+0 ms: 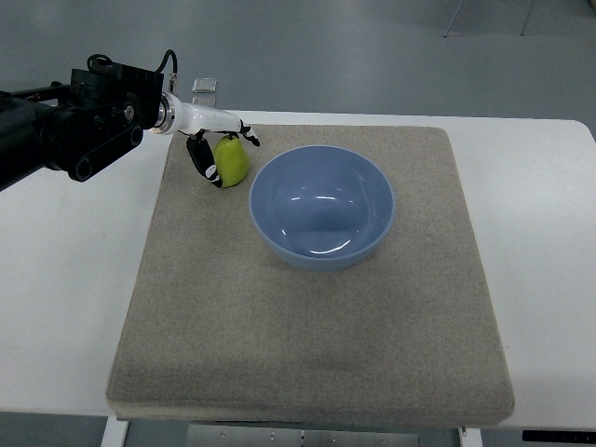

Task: Place pear in bowl with left hand
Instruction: 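Lower the left hand onto the yellow-green pear and close fingers around it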

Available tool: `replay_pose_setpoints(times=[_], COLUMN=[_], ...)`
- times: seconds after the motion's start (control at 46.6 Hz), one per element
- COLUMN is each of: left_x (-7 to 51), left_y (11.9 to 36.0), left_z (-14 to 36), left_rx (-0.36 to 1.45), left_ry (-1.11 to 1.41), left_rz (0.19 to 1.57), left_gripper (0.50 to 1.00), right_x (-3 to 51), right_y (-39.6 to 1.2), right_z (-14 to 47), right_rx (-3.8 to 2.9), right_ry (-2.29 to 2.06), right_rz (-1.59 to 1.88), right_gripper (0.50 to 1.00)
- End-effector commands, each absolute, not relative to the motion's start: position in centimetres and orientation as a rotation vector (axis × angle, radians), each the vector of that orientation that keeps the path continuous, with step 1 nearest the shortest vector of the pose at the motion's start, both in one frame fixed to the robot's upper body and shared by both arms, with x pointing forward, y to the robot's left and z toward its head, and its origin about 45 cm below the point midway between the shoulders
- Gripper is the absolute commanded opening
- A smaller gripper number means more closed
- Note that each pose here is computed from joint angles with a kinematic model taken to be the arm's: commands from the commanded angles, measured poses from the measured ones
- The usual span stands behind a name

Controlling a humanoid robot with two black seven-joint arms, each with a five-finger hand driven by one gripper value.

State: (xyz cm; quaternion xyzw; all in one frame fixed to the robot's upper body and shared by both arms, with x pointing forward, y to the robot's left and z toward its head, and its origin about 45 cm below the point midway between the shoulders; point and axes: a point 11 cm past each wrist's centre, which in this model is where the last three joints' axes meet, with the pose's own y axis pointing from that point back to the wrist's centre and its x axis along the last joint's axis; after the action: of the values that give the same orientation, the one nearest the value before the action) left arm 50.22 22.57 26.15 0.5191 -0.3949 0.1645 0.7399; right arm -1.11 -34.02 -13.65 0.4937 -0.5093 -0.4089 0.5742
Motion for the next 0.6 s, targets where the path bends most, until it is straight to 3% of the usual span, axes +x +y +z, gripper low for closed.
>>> replay_pose_setpoints(times=[0.0, 0.579], left_x=[50.33, 49.96], left_y=[22.42, 22.07], left_z=[26.51, 25.67], left_rx=[1.134, 1.125], left_ry=[-0.873, -0.857], left_rz=[0.362, 0.35], left_gripper=[0.958, 0.962], right_x=[-1.11, -1.11], right_y=[-34.03, -33.97], right_z=[-13.65, -13.65], right_rx=[1.157, 1.158], right_ry=[-1.193, -1.193], right_rz=[-0.958, -0.959], right_gripper=[0.924, 0.924])
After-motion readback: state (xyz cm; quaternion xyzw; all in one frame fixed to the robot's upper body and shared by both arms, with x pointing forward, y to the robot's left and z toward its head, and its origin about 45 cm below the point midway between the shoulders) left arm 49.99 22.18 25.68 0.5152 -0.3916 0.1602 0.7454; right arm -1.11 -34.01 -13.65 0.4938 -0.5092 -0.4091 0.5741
